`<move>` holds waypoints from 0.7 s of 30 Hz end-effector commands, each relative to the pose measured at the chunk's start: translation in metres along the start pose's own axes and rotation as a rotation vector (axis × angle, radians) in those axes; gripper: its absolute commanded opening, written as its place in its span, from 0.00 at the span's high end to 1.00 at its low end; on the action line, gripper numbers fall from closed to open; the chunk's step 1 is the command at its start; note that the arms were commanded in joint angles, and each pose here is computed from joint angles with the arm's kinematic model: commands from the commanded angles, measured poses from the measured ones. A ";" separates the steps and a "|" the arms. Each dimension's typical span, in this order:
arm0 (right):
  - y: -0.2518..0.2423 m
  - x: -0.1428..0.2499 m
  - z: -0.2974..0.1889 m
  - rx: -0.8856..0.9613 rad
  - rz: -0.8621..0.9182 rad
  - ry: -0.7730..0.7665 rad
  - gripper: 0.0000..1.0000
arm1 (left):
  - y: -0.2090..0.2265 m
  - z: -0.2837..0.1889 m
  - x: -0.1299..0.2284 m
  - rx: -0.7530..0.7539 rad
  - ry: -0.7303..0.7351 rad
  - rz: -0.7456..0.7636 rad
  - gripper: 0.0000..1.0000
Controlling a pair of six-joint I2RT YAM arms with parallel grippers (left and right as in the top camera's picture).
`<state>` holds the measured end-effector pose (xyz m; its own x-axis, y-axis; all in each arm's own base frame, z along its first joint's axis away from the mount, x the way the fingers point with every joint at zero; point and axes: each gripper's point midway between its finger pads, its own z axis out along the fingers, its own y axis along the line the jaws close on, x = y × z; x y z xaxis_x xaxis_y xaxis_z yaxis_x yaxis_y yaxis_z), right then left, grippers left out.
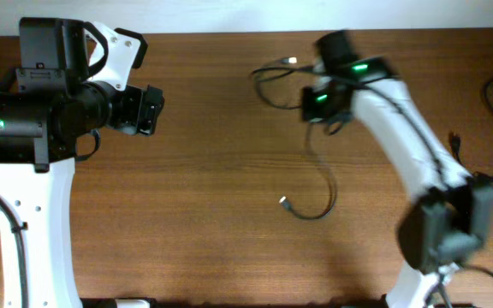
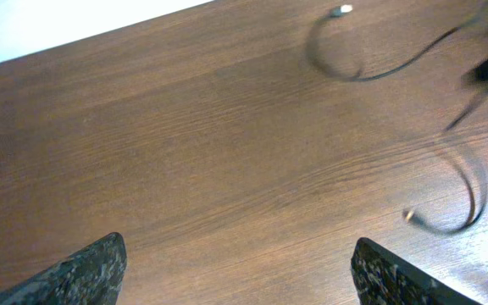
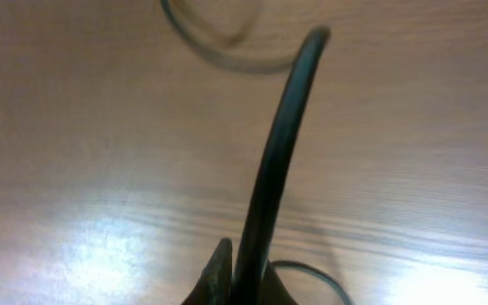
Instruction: Untangle cables
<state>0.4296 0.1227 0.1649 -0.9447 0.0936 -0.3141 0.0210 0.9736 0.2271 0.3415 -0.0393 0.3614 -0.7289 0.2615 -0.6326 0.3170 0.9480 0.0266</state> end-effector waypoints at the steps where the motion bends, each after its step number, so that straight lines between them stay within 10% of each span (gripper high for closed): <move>1: -0.125 -0.048 -0.173 0.243 0.216 -0.448 0.96 | -0.002 0.003 0.000 0.025 0.001 -0.018 0.14; 5: -0.255 -0.006 -0.275 0.415 0.532 -0.636 0.96 | -0.003 0.003 0.000 0.025 0.001 -0.018 0.14; 15: -0.332 0.030 -0.199 0.399 0.698 -0.338 0.96 | -0.006 0.003 0.007 0.044 0.029 -0.023 0.15; 21: -0.379 0.002 -0.254 0.134 0.849 -0.692 0.96 | -0.006 0.003 0.007 0.044 0.030 -0.023 0.15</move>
<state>0.3287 -0.2848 0.2843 -0.3544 0.7369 -0.5757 0.7621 0.5844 0.2788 0.3354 -0.0423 0.3574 -0.7450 0.2594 -0.6145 0.3287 0.9444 0.0002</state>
